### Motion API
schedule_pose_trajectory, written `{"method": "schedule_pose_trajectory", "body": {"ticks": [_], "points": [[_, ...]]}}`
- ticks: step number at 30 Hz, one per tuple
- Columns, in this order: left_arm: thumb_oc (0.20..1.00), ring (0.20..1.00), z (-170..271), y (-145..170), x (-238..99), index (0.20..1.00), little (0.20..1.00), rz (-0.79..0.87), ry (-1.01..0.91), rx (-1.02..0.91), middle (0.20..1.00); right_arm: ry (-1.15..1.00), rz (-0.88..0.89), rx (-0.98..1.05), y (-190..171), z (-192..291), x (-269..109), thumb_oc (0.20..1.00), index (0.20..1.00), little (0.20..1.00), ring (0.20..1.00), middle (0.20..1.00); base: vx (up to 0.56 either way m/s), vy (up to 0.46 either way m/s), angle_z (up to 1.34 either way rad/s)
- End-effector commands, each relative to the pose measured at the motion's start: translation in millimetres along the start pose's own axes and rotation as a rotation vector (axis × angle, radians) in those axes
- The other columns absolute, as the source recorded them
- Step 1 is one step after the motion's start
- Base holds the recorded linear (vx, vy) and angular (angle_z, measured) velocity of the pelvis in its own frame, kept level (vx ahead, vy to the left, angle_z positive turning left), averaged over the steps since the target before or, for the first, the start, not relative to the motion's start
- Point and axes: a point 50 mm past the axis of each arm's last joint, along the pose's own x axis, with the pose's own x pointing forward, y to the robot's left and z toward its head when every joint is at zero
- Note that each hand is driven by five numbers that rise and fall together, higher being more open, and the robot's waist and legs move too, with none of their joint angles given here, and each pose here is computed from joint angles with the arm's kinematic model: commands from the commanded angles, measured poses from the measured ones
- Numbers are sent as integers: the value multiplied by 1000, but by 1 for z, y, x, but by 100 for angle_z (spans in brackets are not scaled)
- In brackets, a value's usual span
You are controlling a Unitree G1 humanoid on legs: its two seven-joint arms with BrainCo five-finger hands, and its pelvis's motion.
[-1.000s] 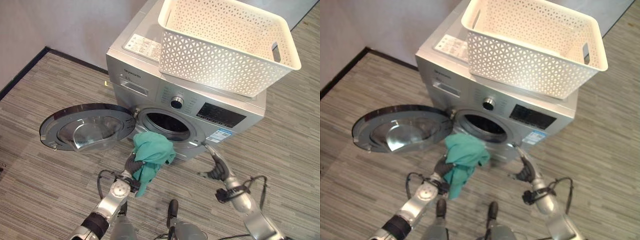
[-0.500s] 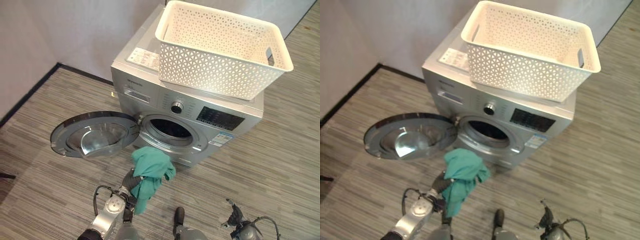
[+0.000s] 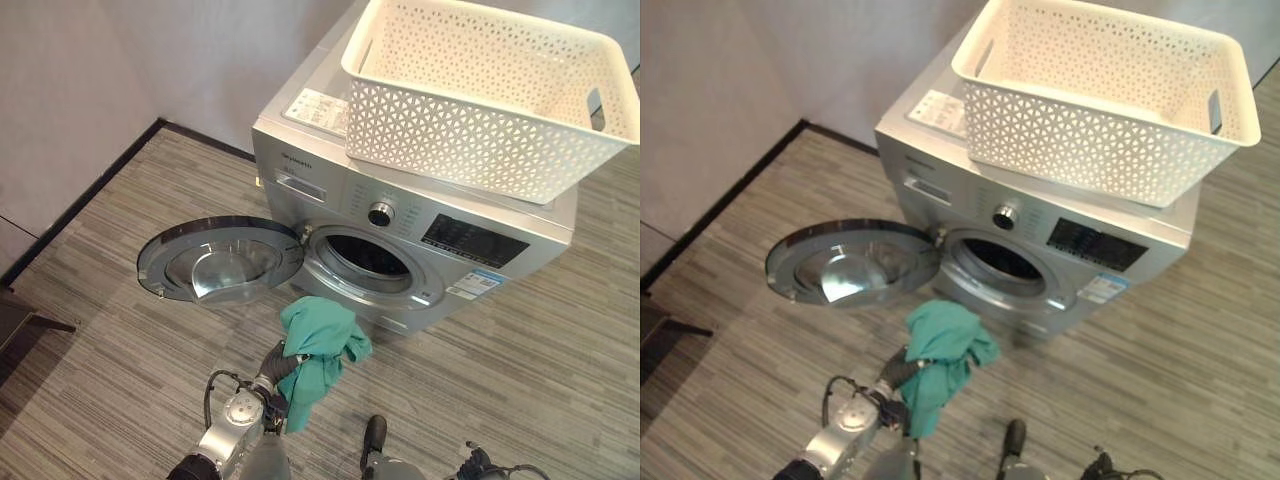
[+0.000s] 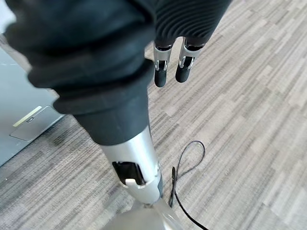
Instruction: Grab the laundry basket,head to the washer,open it,put in the laundry and shut it.
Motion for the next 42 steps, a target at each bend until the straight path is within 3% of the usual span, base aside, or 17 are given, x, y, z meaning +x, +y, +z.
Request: {"method": "schedule_pose_trajectory", "body": {"ticks": [1, 10, 15, 22, 23, 27, 36, 42], "points": [[200, 200, 48, -3, 18, 200, 200, -24, -195, -9, 200, -7, -23, 9, -7, 4, 2, 1000, 1000, 1000, 1000, 1000, -123, 10, -2], [200, 200, 103, 8, 40, 200, 200, 53, -345, 1, 200, -141, 7, 10, 4, 47, 1, 1000, 1000, 1000, 1000, 1000, -119, 33, -17], [200, 200, 159, 14, 54, 200, 200, 111, -480, 64, 200, -253, 15, -40, 7, 73, -3, 1000, 1000, 1000, 1000, 1000, -85, -29, -7], [200, 200, 185, 13, 59, 200, 200, 124, -536, 106, 200, -334, -1, -37, 2, 93, -7, 1000, 1000, 1000, 1000, 1000, -35, -25, 6], [200, 200, 229, 33, 61, 200, 200, 239, -619, 134, 200, -714, -125, 13, -37, 161, -42, 1000, 1000, 1000, 1000, 1000, -157, -104, 4], [200, 200, 261, 37, 56, 200, 200, 300, -710, 123, 200, -942, -243, 6, -64, 186, -80, 1000, 1000, 1000, 1000, 1000, -42, -57, 18], [200, 200, 338, 56, 37, 200, 200, 443, -893, 51, 200, -1204, -374, 38, -87, 214, -129, 1000, 1000, 1000, 1000, 1000, -1, -42, -6], [200, 200, 345, 54, 34, 200, 200, 455, -926, 10, 200, -1172, -365, 7, -83, 209, -121, 1000, 1000, 1000, 1000, 1000, 2, -46, -4]]}}
